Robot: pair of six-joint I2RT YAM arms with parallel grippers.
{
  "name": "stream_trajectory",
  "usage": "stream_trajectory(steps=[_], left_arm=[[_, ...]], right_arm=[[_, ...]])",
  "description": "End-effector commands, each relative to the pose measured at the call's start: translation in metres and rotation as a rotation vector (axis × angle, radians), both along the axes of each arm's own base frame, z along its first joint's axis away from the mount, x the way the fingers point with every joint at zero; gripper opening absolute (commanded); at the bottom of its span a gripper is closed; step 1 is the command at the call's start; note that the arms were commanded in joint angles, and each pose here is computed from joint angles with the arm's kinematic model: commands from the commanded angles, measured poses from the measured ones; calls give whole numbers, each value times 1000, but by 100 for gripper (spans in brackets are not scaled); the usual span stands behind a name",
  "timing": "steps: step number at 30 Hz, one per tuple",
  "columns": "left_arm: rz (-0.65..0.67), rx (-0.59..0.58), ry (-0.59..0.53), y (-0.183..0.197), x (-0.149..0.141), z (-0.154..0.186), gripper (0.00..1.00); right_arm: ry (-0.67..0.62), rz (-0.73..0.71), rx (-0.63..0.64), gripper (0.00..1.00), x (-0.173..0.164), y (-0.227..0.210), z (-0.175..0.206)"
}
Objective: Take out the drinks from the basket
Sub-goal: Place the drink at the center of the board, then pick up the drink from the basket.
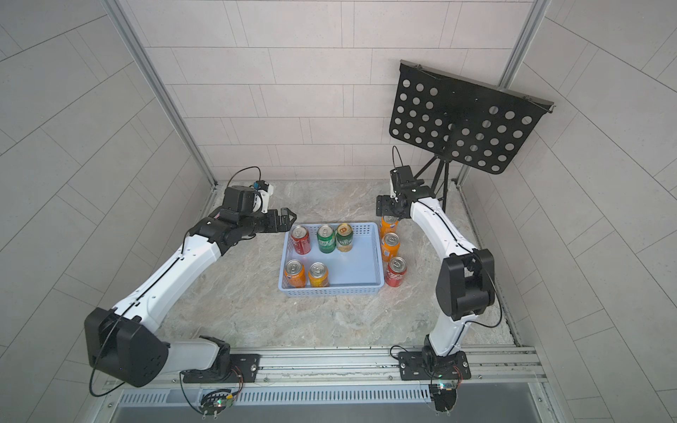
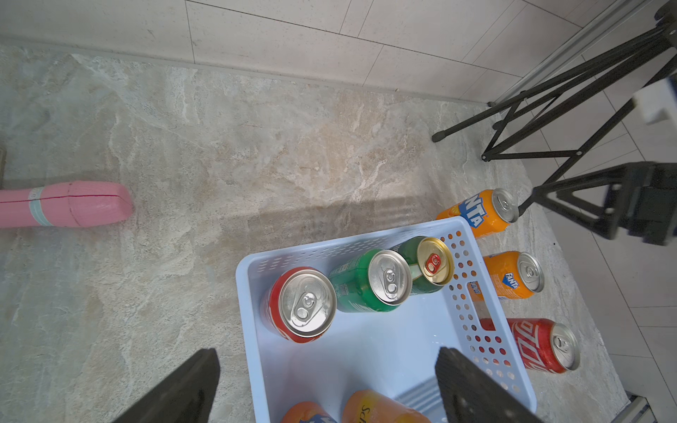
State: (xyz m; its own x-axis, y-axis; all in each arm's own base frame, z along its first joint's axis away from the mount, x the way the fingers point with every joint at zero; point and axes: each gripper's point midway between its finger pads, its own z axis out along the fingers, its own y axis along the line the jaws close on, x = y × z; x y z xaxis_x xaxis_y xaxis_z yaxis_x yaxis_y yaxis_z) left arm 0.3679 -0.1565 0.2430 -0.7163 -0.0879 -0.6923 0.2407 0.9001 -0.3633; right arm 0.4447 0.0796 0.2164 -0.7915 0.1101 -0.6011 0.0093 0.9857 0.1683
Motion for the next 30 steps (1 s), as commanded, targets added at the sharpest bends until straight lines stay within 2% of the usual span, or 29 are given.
stream_trajectory(steps=[1, 7, 13, 22, 30], left_arm=[[-18, -1, -9, -3, -1, 1, 100], [-8, 15, -11, 0, 0, 0, 100], [-10, 15, 3, -1, 0, -3, 100], [-19, -2, 60, -7, 1, -13, 100], [21, 32, 45, 3, 1, -14, 100]], right_arm=[[-131, 80, 66, 86, -15, 16, 55], [-203, 185, 125, 86, -45, 38, 89], [-252, 320, 95, 86, -69, 73, 91], [-147, 374, -3, 86, -68, 104, 50], [-61, 420, -82, 88, -59, 128, 7]])
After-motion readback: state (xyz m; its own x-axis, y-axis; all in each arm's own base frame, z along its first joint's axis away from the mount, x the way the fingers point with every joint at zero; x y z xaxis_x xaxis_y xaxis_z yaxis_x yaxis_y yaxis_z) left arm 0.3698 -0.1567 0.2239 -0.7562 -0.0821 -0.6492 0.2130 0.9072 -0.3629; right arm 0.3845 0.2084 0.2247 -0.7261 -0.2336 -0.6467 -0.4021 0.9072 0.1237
